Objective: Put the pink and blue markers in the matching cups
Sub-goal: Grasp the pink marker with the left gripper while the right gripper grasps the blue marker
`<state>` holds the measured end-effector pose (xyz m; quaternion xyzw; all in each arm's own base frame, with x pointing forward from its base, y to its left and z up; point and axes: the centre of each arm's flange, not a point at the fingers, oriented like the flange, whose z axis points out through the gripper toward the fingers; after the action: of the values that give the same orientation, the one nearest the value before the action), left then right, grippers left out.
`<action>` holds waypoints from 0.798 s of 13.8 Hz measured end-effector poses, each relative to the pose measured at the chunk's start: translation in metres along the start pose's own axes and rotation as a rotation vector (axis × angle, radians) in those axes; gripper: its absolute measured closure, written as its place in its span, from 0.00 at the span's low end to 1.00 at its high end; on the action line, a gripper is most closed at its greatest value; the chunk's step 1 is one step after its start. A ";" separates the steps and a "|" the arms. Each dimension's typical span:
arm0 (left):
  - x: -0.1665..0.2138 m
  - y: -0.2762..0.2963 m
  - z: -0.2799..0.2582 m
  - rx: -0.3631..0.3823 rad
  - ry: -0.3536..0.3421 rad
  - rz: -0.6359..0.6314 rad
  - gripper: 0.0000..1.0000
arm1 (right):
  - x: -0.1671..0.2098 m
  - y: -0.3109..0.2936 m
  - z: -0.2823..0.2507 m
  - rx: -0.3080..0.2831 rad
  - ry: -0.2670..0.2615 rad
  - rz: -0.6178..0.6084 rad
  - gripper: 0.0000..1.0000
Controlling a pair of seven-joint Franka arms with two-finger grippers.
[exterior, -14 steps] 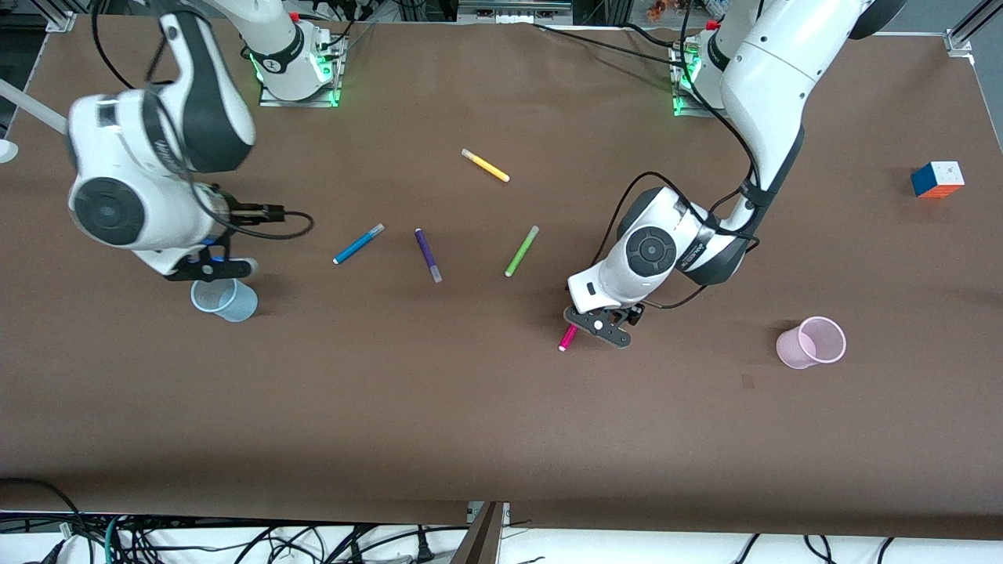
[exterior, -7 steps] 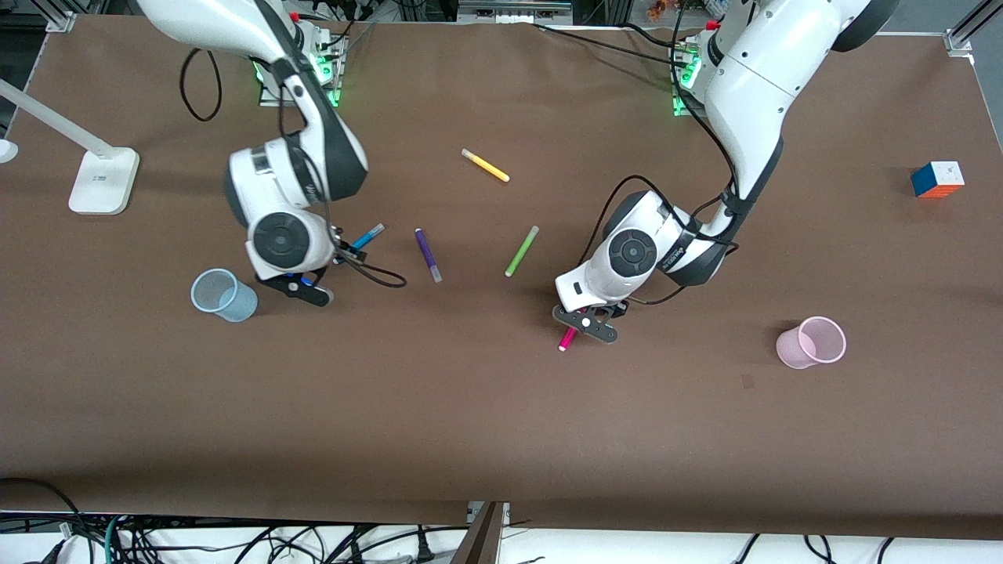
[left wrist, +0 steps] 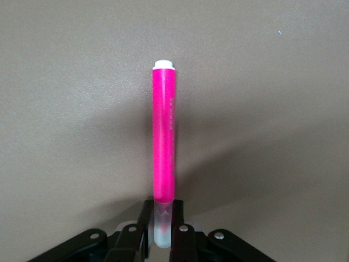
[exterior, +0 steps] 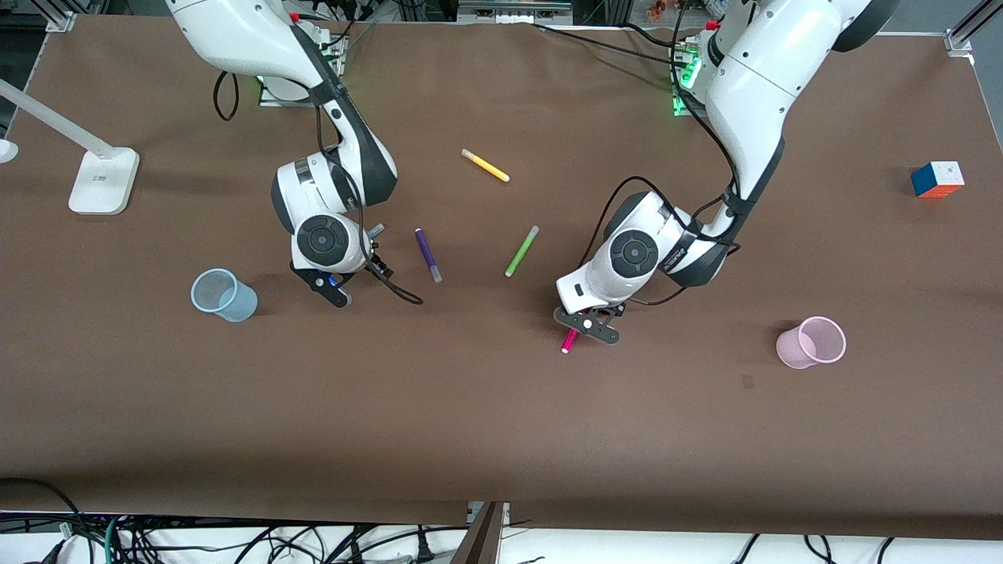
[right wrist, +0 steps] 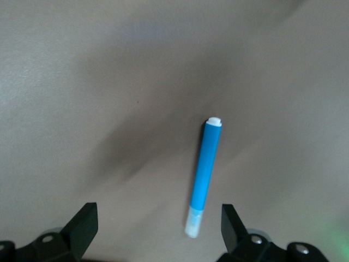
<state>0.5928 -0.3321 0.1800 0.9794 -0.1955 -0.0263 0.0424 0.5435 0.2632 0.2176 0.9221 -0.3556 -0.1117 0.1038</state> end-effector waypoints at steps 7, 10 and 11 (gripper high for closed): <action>0.003 -0.018 -0.030 0.031 -0.068 -0.011 0.84 | -0.032 0.014 0.026 0.016 -0.005 0.071 0.00; -0.007 -0.041 -0.100 0.079 -0.178 0.028 0.84 | -0.038 0.033 0.035 0.036 0.002 0.080 0.00; -0.014 -0.053 -0.125 0.091 -0.225 0.053 0.84 | -0.040 0.037 0.038 0.045 0.006 0.086 0.00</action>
<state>0.6087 -0.2691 0.3004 0.9657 -0.2258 -0.1262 -0.0234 0.4805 0.2589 0.1967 0.9085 -0.3969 -0.0964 0.0886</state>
